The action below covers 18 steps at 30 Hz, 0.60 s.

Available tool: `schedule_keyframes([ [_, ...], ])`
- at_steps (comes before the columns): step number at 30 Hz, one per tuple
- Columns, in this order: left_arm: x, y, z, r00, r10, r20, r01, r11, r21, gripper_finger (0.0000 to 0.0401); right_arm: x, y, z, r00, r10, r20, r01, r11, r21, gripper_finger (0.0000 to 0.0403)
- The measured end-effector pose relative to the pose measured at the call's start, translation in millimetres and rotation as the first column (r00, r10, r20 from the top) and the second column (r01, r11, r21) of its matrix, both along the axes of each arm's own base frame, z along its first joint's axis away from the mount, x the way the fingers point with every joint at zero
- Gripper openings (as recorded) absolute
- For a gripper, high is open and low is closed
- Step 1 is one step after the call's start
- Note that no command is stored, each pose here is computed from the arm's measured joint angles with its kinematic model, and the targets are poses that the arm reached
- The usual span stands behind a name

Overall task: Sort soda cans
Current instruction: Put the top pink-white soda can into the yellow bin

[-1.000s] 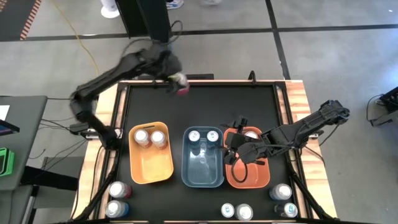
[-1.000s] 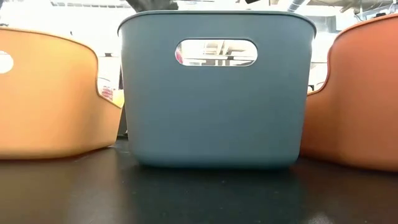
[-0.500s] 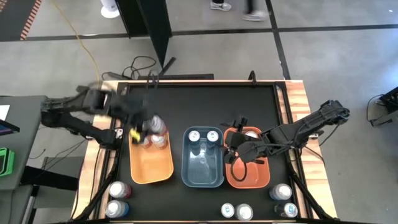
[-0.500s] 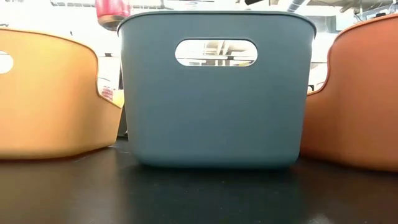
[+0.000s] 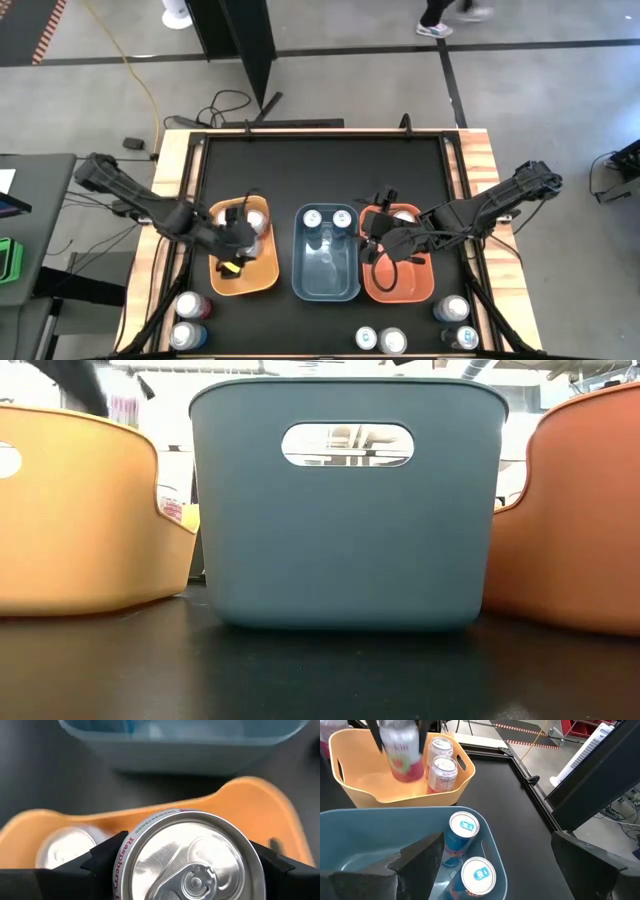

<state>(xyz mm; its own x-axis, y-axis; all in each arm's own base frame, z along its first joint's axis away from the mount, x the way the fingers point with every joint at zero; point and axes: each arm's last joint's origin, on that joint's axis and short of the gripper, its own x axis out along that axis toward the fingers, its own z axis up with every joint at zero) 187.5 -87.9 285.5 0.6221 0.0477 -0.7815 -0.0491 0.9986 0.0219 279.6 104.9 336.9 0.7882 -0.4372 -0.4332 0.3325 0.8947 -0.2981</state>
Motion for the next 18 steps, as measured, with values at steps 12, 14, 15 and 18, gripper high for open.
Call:
schedule_keyframes([
  [12, 33.3, -14.5, -45.0, 0.992, 0.08, -0.096, -0.068, 0.99, 0.12, 0.0294, 0.7, 0.2, 0.9, 1.0, 0.0, 0.011, 0.0, 1.0, 0.005, 0.0383],
  [14, 38.0, -16.9, -52.9, 0.989, 0.083, -0.12, -0.066, 0.989, 0.135, 0.0294, 0.7, 0.2, 0.9, 1.0, 0.0, 0.011, 0.0, 1.0, 0.005, 0.0383],
  [15, 40.2, -18.0, -55.8, 0.988, 0.085, -0.125, -0.067, 0.988, 0.139, 0.0294, 0.6, 0.3, 0.9, 1.0, 0.0, 0.011, 0.0, 1.0, 0.005, 0.0383],
  [18, 44.3, -20.1, -63.3, 0.985, 0.096, -0.144, -0.074, 0.986, 0.15, 0.0294, 0.6, 0.2, 0.8, 1.0, 0.0, 0.01, 0.0, 1.0, 0.004, 0.0383],
])
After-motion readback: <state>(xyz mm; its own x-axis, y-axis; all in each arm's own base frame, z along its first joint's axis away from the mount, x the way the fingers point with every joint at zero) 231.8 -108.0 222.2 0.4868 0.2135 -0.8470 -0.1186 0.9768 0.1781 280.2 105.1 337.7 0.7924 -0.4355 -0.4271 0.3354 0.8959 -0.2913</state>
